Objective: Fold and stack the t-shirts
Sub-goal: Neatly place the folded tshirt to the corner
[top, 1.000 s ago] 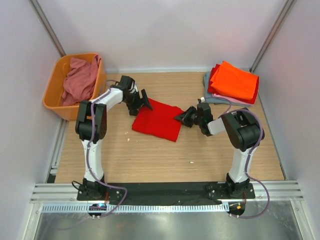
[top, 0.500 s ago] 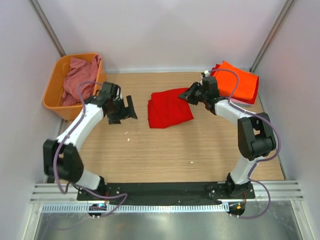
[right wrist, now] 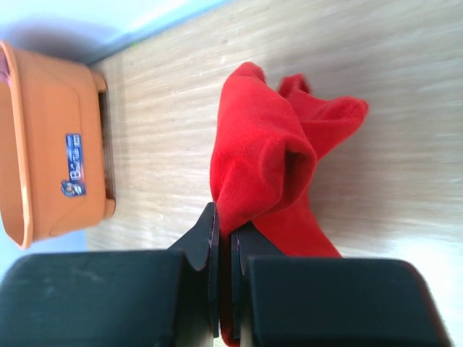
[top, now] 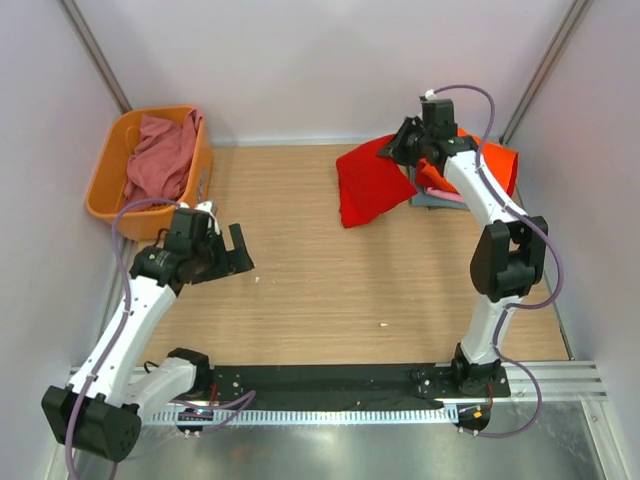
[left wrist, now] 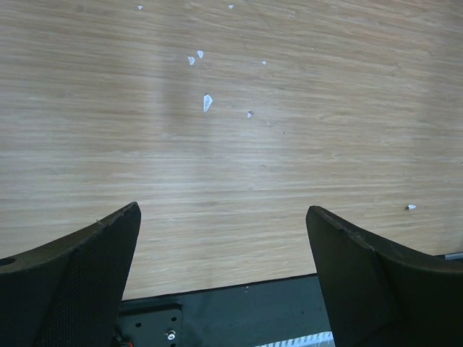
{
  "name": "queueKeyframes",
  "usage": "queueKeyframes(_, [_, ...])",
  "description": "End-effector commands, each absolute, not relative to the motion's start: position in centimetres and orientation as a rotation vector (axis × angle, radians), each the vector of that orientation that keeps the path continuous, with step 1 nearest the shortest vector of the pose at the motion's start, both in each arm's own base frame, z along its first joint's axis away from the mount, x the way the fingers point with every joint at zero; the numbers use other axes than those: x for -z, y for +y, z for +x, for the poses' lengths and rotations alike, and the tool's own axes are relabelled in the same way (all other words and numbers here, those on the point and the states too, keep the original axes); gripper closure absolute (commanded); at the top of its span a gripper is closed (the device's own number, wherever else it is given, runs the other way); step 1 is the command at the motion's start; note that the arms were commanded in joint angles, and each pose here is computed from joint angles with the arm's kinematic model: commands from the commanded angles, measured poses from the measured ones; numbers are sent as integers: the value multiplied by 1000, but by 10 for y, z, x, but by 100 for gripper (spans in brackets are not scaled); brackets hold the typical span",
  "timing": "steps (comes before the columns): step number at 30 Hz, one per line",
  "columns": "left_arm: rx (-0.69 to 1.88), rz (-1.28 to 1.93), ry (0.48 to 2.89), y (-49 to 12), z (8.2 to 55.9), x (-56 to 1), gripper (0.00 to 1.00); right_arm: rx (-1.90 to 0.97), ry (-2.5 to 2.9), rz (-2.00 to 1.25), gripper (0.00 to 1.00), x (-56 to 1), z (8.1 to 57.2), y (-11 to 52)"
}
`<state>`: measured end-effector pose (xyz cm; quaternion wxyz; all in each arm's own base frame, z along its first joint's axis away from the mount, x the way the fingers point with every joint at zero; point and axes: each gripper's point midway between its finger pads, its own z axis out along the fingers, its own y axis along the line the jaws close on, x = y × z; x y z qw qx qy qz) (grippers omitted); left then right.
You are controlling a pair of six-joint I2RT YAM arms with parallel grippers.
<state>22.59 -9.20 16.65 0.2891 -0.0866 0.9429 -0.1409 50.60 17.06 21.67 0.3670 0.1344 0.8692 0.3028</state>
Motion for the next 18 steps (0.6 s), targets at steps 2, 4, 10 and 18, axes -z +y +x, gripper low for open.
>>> queueKeyframes(2, [374, -240, 2484, -91, 229, -163, 4, -708, 2212, 309, 99, -258, 516, 146])
queueKeyframes(4, [371, -241, 2477, -90, 229, -163, 3, -695, 2186, 304, 99, -277, 521, 137])
queueKeyframes(10, [387, -233, 2477, -93, 229, -162, 4, -671, 2122, 318, 99, -321, 540, 113])
queueKeyframes(18, [403, -225, 2476, -95, 229, -163, 5, -736, 2021, 347, 99, -361, 554, 90])
